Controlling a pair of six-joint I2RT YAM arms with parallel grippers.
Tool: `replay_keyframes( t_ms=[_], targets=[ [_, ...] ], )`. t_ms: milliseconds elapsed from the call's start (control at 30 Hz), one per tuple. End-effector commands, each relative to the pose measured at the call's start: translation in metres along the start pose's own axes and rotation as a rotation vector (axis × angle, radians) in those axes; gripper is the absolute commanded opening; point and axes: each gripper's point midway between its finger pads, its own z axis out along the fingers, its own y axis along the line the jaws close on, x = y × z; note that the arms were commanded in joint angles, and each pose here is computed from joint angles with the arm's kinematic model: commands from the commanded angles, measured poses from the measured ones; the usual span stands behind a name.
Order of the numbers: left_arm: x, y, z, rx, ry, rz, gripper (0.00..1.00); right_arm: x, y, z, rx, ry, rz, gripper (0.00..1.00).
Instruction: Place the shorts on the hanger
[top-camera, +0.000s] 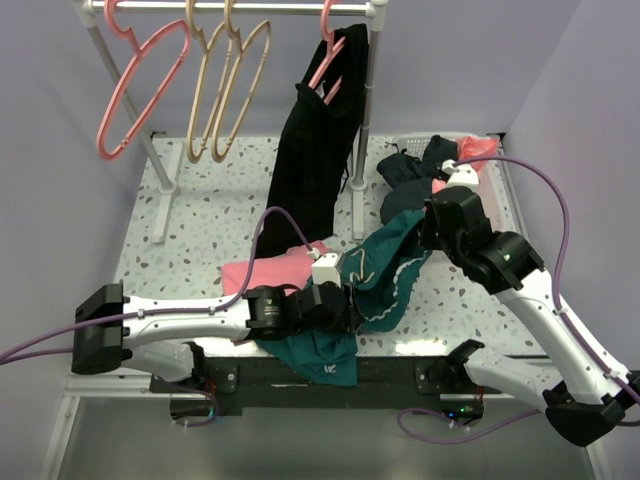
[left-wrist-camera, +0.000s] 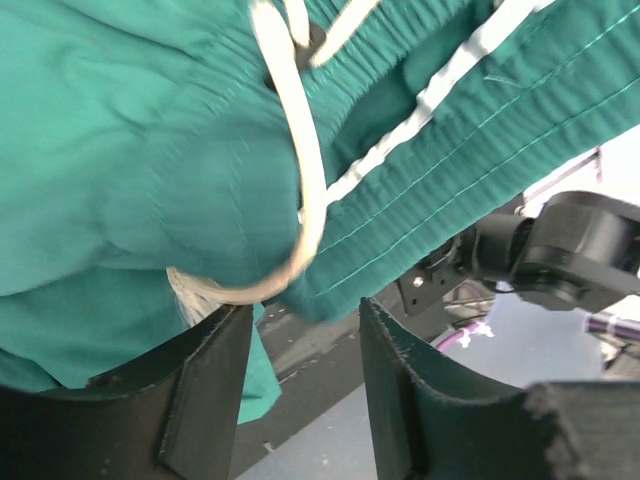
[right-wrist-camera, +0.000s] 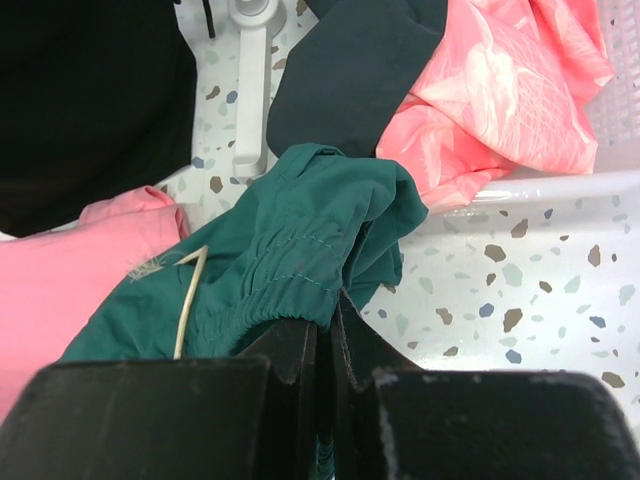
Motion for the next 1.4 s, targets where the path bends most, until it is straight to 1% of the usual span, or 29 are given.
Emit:
replay_keyframes(
  t_ms=[0, 100, 267, 367, 533, 633, 667, 733, 767, 800, 833, 867, 900, 933, 967, 1000, 1033, 1067, 1100, 1133, 1167, 1200, 1233, 1267, 1300, 1333, 1367],
  targets=[
    [-0.014, -0.012, -0.004, 0.049, -0.071, -0.103, 0.55, -0.006, 0.008, 0.001, -0.031, -0.028, 0.042, 0.00],
    [-0.012, -0.005, 0.004, 0.003, -0.077, -0.126, 0.57, -0.004, 0.009, 0.002, -0.036, -0.023, 0.045, 0.00],
    [-0.009, 0.006, 0.013, -0.047, -0.094, -0.144, 0.56, -0.005, 0.011, 0.003, -0.040, -0.021, 0.051, 0.00],
    [-0.010, 0.015, 0.020, -0.086, -0.119, -0.139, 0.53, -0.007, 0.011, 0.003, -0.040, -0.025, 0.056, 0.00],
    [-0.004, 0.031, 0.029, -0.172, -0.137, -0.092, 0.45, -0.019, 0.012, -0.003, -0.040, -0.056, 0.071, 0.00],
    [-0.013, 0.037, 0.025, -0.201, -0.187, -0.048, 0.29, -0.032, 0.011, -0.011, -0.043, -0.089, 0.081, 0.00],
    [-0.017, 0.040, 0.021, -0.221, -0.198, -0.025, 0.16, -0.036, 0.011, -0.013, -0.042, -0.098, 0.086, 0.00],
    [-0.040, 0.035, 0.005, -0.225, -0.264, 0.018, 0.03, -0.049, 0.010, -0.022, -0.045, -0.129, 0.090, 0.00],
    [-0.047, 0.037, -0.005, -0.242, -0.278, 0.047, 0.00, -0.055, 0.009, -0.026, -0.044, -0.144, 0.093, 0.00],
    [-0.065, 0.033, -0.023, -0.233, -0.322, 0.094, 0.00, -0.066, 0.008, -0.034, -0.048, -0.174, 0.099, 0.00],
    [-0.083, 0.017, -0.039, -0.197, -0.353, 0.107, 0.00, -0.071, 0.006, -0.039, -0.046, -0.187, 0.099, 0.00],
    [-0.093, 0.017, -0.053, -0.210, -0.353, 0.148, 0.00, -0.077, 0.001, -0.042, -0.025, -0.207, 0.100, 0.00],
    [-0.114, 0.014, -0.073, -0.199, -0.370, 0.191, 0.00, -0.087, -0.002, -0.050, -0.022, -0.235, 0.105, 0.00],
    [-0.140, -0.008, -0.097, -0.140, -0.405, 0.192, 0.00, -0.091, -0.004, -0.055, -0.019, -0.248, 0.107, 0.00],
    [-0.152, -0.005, -0.113, -0.155, -0.402, 0.208, 0.00, -0.096, -0.007, -0.058, -0.006, -0.266, 0.111, 0.00],
    [-0.174, -0.005, -0.131, -0.129, -0.416, 0.241, 0.00, -0.105, -0.012, -0.065, 0.012, -0.302, 0.123, 0.00],
    [-0.198, -0.019, -0.157, -0.081, -0.463, 0.236, 0.00, -0.110, -0.014, -0.068, 0.017, -0.316, 0.126, 0.00],
    [-0.212, -0.022, -0.173, -0.067, -0.490, 0.257, 0.00, -0.115, -0.014, -0.071, 0.019, -0.328, 0.129, 0.00],
    [-0.228, -0.019, -0.186, -0.091, -0.528, 0.313, 0.00, -0.127, -0.013, -0.079, 0.010, -0.355, 0.140, 0.00],
    [-0.251, -0.034, -0.214, -0.065, -0.593, 0.313, 0.00, -0.132, -0.012, -0.083, 0.003, -0.367, 0.146, 0.00],
    [-0.261, -0.026, -0.222, -0.116, -0.587, 0.337, 0.00, -0.139, -0.012, -0.087, -0.003, -0.382, 0.155, 0.00],
    [-0.268, -0.031, -0.211, -0.152, -0.555, 0.396, 0.00, -0.151, -0.011, -0.098, -0.021, -0.415, 0.172, 0.00],
    [-0.287, -0.050, -0.238, -0.104, -0.606, 0.389, 0.00, -0.156, -0.009, -0.099, -0.026, -0.423, 0.177, 0.00],
    [-0.292, -0.051, -0.241, -0.108, -0.595, 0.407, 0.00, -0.161, -0.009, -0.104, -0.032, -0.436, 0.184, 0.00],
    [-0.294, -0.062, -0.234, -0.078, -0.572, 0.452, 0.00, -0.171, -0.009, -0.114, -0.049, -0.464, 0.202, 0.00],
    [-0.304, -0.071, -0.248, -0.039, -0.605, 0.449, 0.00, -0.175, -0.007, -0.117, -0.061, -0.472, 0.201, 0.00],
    [-0.308, -0.074, -0.243, -0.010, -0.582, 0.472, 0.00, -0.183, -0.007, -0.126, -0.078, -0.495, 0.216, 0.00]
  ],
)
